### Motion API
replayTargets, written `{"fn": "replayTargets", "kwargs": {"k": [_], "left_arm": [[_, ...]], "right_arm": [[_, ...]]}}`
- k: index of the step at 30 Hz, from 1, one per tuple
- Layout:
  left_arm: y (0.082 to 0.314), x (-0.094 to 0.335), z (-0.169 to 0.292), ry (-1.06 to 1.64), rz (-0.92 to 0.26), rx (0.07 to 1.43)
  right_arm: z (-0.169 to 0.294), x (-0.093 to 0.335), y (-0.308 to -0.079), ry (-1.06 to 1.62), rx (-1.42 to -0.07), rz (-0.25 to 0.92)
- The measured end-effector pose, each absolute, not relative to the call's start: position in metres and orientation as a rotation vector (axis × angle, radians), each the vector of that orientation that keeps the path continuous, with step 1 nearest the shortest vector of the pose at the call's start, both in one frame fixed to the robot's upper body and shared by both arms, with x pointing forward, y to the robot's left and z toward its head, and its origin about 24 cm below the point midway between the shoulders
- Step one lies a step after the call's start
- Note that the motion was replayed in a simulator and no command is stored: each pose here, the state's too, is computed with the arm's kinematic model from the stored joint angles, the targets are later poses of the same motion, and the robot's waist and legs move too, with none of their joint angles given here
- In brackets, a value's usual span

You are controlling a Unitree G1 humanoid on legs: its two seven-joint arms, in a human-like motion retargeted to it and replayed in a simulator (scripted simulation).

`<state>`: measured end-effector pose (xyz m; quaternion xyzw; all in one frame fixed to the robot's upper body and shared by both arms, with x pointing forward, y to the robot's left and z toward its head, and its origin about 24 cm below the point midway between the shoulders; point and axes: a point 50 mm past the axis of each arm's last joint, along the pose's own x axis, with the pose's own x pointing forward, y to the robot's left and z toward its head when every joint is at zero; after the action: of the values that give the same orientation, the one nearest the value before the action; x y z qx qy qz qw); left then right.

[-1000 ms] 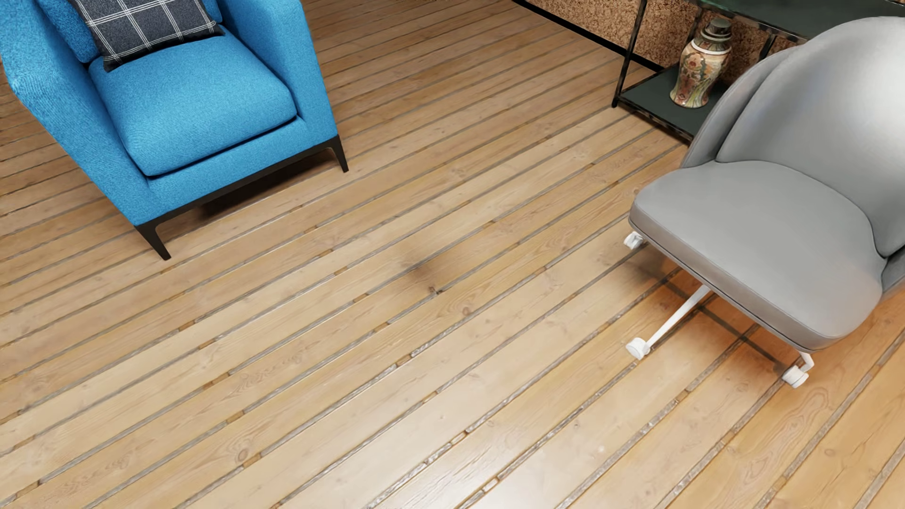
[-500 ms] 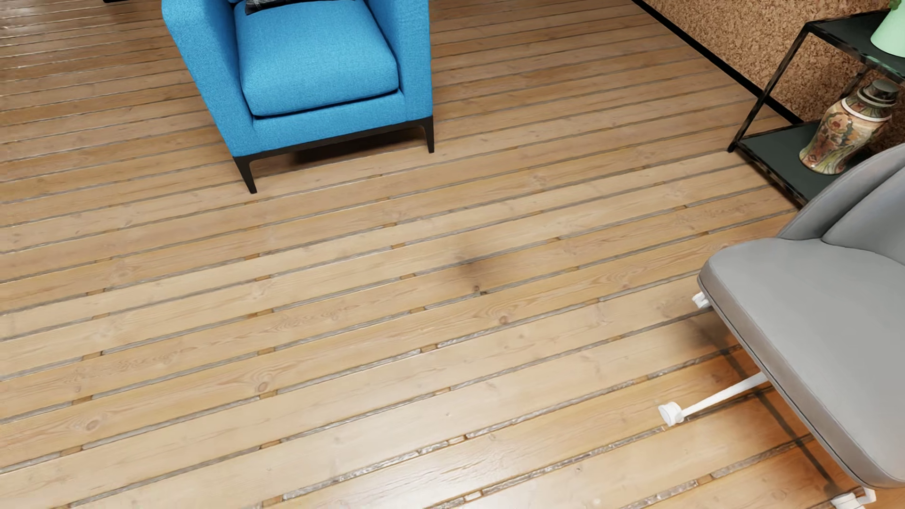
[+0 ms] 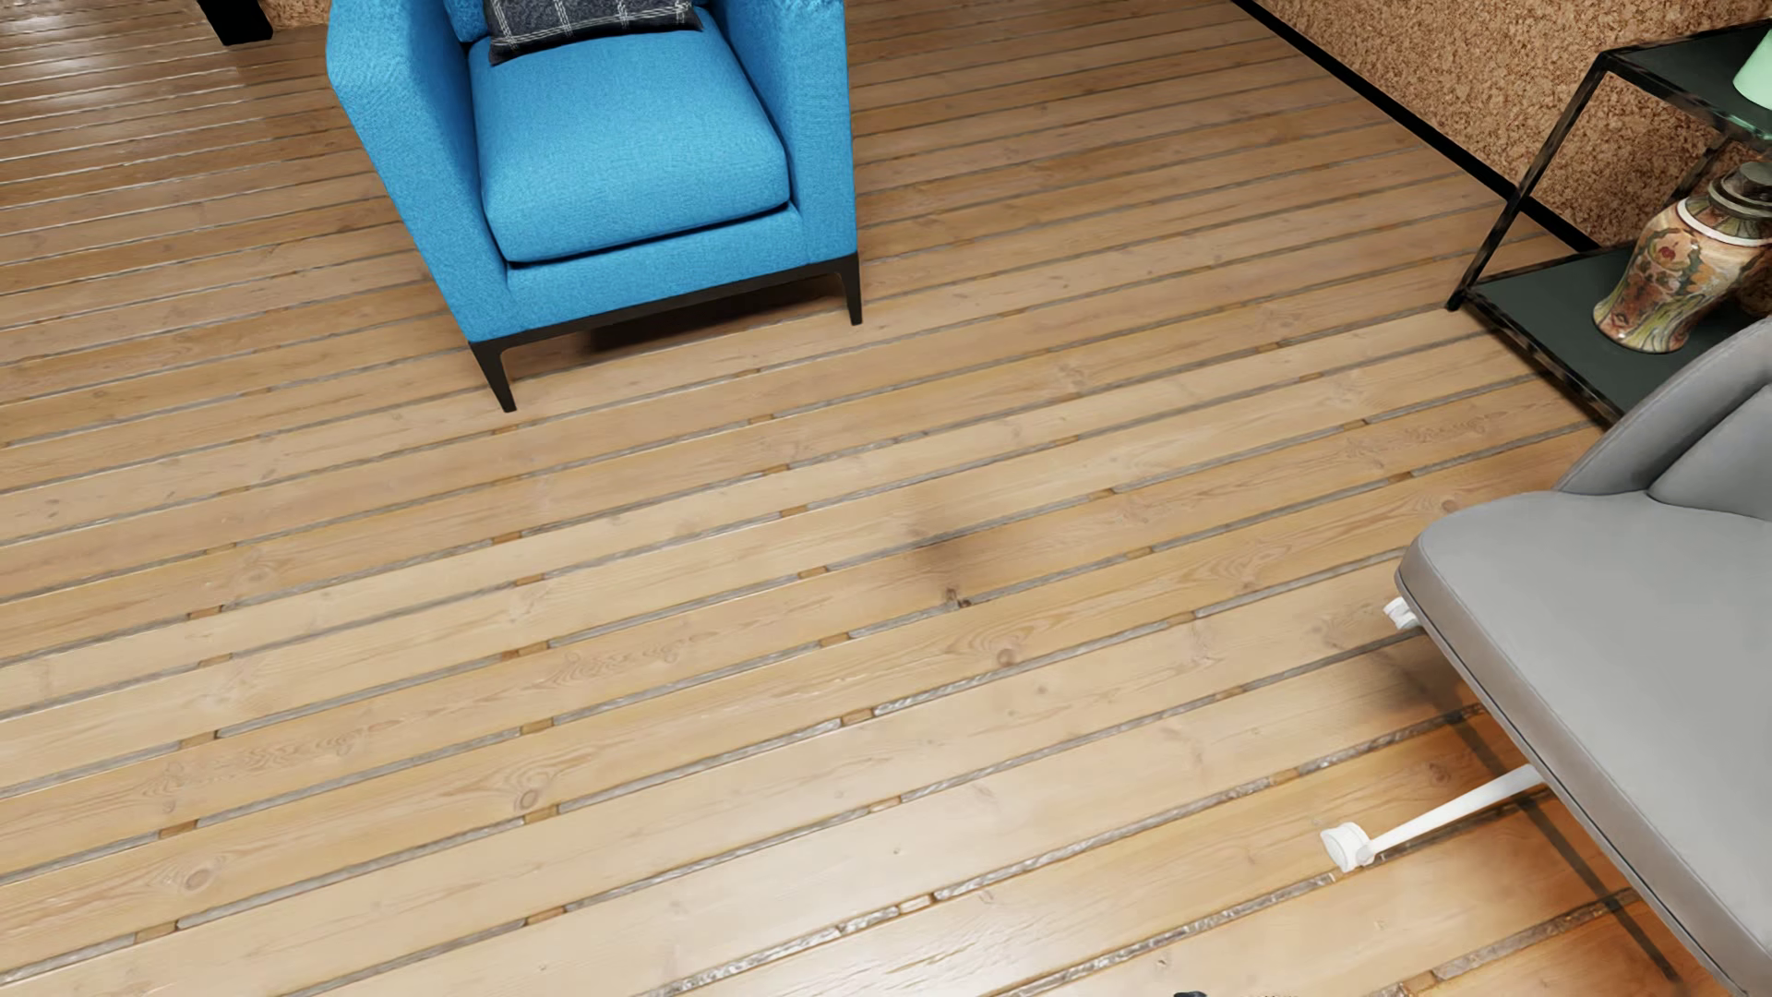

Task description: Move towards the officechair

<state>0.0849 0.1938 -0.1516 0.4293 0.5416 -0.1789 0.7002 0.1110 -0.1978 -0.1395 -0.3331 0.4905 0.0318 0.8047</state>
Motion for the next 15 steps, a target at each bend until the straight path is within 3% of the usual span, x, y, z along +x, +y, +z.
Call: {"fn": "replayTargets", "kwargs": {"k": [10,15], "left_arm": [[0.174,0.126,-0.138,0.996,-0.458,1.032],[0.204,0.121,-0.136,1.059,-0.324,1.020]], "right_arm": [[-0.143,0.090,-0.213,1.123,-0.695,-0.041],[-0.149,0.081,-0.205,1.151,-0.734,0.091]]}}
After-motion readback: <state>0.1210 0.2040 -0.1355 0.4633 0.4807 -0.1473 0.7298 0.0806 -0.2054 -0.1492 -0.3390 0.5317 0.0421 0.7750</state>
